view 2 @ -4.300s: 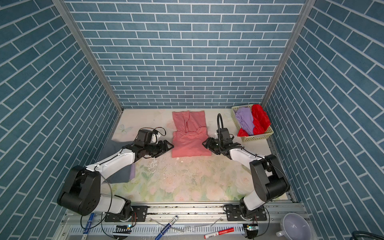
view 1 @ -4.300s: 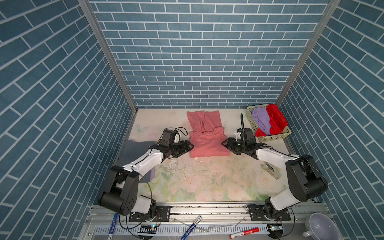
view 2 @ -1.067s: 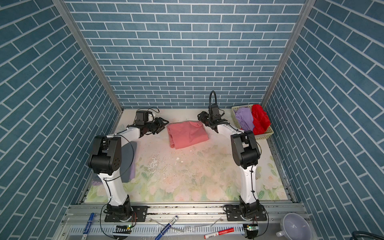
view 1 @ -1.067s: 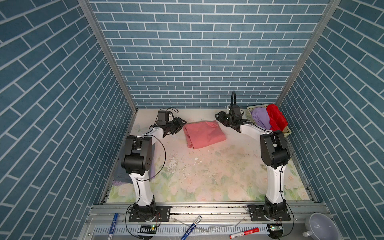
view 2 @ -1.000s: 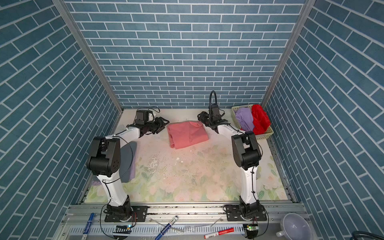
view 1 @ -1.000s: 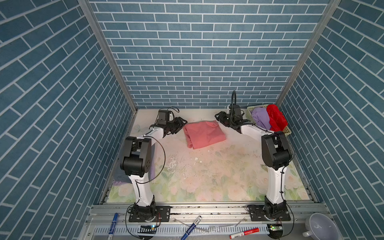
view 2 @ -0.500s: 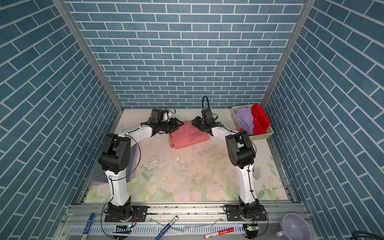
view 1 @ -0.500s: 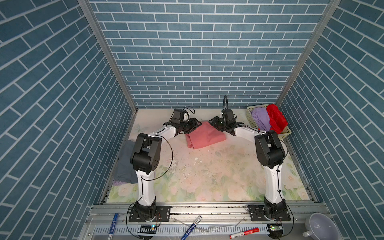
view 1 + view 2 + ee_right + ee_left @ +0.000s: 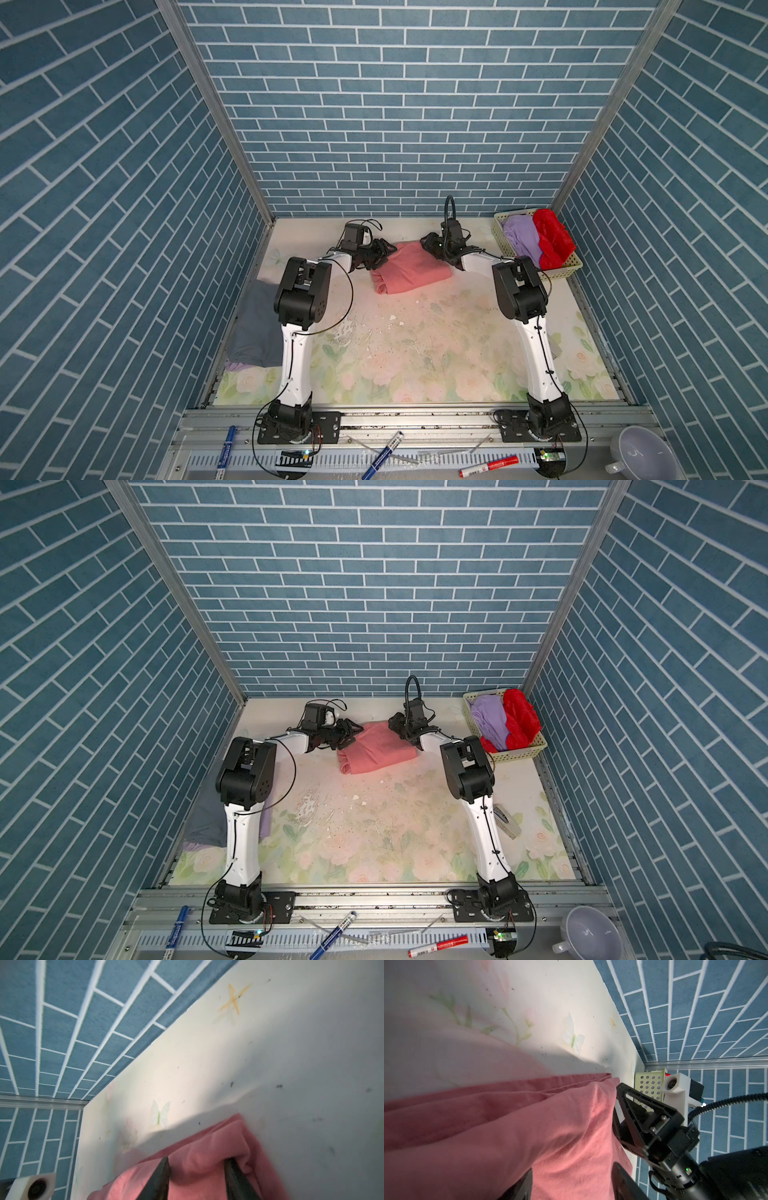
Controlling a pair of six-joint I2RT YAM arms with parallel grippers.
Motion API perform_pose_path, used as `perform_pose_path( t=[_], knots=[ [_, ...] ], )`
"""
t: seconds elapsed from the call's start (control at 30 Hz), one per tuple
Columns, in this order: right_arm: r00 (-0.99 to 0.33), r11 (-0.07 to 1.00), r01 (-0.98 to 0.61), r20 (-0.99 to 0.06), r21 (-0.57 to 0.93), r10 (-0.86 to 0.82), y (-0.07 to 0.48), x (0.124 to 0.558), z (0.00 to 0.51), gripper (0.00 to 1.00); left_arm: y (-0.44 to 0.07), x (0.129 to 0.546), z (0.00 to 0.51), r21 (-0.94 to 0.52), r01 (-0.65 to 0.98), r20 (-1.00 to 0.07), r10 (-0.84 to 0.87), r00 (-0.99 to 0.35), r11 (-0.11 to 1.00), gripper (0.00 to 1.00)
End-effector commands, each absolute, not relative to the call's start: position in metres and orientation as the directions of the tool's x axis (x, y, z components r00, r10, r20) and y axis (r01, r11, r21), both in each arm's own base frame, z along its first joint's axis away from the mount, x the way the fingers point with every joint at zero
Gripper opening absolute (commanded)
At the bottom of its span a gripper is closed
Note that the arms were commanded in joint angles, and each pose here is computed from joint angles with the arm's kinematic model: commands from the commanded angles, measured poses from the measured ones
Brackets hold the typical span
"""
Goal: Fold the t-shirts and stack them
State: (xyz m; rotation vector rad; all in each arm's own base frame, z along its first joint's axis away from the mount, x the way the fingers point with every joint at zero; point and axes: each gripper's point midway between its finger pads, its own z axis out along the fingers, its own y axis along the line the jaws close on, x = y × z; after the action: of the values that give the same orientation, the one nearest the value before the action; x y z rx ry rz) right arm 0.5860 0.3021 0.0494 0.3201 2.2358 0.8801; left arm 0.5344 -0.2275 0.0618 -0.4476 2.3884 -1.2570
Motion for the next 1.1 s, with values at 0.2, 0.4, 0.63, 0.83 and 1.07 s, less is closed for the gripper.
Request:
perform_pose_path(
  t=[0.2, 0.4, 0.63, 0.83, 1.07],
  knots=[
    [-0.658, 0.847, 0.006, -0.636, 0.532, 0.404, 0.264, 0.603, 0.037, 0.45, -0.188, 0.536, 0.040, -0.820, -0.164, -0.178, -0.516, -0.838, 0.548, 0.61],
    [-0.623, 0.876, -0.066, -0.705, 0.479, 0.338, 0.249, 0.576, 0.087, 0.51, -0.164, 0.521, 0.079, -0.802, -0.105, -0.263, -0.505, -0.822, 0.588, 0.63],
    [-0.643, 0.843, 0.001, -0.646, 0.538, 0.412, 0.228, 0.520, 0.129, 0.62, -0.155, 0.481, 0.078, -0.721, -0.127, -0.266, -0.441, -0.857, 0.681, 0.65],
    [-0.679, 0.721, 0.096, -0.484, 0.687, 0.552, 0.231, 0.476, 0.117, 0.71, -0.171, 0.455, 0.060, -0.702, -0.141, -0.220, -0.400, -0.890, 0.698, 0.68],
    [-0.704, 0.588, 0.160, -0.326, 0.793, 0.632, 0.254, 0.435, 0.098, 0.72, -0.189, 0.442, 0.043, -0.689, -0.159, -0.183, -0.382, -0.906, 0.707, 0.68]
  ],
)
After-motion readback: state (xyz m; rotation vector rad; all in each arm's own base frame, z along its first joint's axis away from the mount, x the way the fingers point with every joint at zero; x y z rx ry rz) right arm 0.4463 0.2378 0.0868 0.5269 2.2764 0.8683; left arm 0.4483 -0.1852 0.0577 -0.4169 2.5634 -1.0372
